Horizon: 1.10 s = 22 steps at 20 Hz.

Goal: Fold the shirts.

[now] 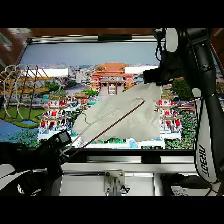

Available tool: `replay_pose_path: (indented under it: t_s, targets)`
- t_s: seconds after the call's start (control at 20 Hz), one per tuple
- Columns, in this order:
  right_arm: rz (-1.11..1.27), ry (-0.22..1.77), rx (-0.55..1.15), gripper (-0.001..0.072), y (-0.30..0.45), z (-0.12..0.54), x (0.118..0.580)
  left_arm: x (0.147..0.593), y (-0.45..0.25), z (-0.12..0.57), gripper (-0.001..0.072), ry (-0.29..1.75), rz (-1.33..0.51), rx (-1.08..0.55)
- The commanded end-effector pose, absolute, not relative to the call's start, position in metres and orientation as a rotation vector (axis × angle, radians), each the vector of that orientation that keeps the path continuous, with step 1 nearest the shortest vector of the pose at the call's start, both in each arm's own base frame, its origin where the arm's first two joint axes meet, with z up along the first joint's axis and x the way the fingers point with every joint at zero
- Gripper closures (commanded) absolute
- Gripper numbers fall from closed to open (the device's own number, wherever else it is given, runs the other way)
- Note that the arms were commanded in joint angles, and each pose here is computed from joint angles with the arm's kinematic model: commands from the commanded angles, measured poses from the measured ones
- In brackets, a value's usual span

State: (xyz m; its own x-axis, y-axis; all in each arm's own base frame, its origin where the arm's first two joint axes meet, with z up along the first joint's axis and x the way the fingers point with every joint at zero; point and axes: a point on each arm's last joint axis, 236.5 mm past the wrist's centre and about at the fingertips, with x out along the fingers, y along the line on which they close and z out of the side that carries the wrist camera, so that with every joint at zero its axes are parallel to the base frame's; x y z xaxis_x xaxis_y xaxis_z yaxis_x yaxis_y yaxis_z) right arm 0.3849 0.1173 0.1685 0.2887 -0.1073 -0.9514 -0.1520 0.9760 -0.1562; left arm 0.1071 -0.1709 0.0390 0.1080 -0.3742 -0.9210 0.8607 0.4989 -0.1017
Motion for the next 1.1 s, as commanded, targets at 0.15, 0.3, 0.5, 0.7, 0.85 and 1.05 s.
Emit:
replay_pose_path:
  t_s: [0.15, 0.3, 0.5, 0.7, 0.85, 1.05]
  targets:
    - [0.108, 1.268, -0.116, 0.0640, 0.135, 0.190, 0.362, 0.161, -0.191, 0.024, 0.0670, 1.008, -0.847, 0.580]
    - [0.154, 1.271, -0.066, 0.0640, 0.147, 0.195, 0.354, 0.163, -0.194, 0.007, 0.0670, 1.059, -0.852, 0.619]
    - [0.237, 1.283, -0.075, 0.0640, 0.167, 0.195, 0.345, 0.170, -0.203, -0.004, 0.0670, 1.034, -0.902, 0.695]
    - [0.340, 1.262, -0.203, 0.0640, 0.207, 0.196, 0.322, 0.176, -0.212, -0.020, 0.0670, 1.070, -0.883, 0.667]
    - [0.428, 1.246, -0.262, 0.0640, 0.240, 0.199, 0.297, 0.174, -0.223, -0.031, 0.0670, 1.102, -0.898, 0.630]
    - [0.461, 1.256, -0.259, 0.0640, 0.267, 0.198, 0.273, 0.184, -0.236, -0.019, 0.0670, 1.074, -0.867, 0.533]
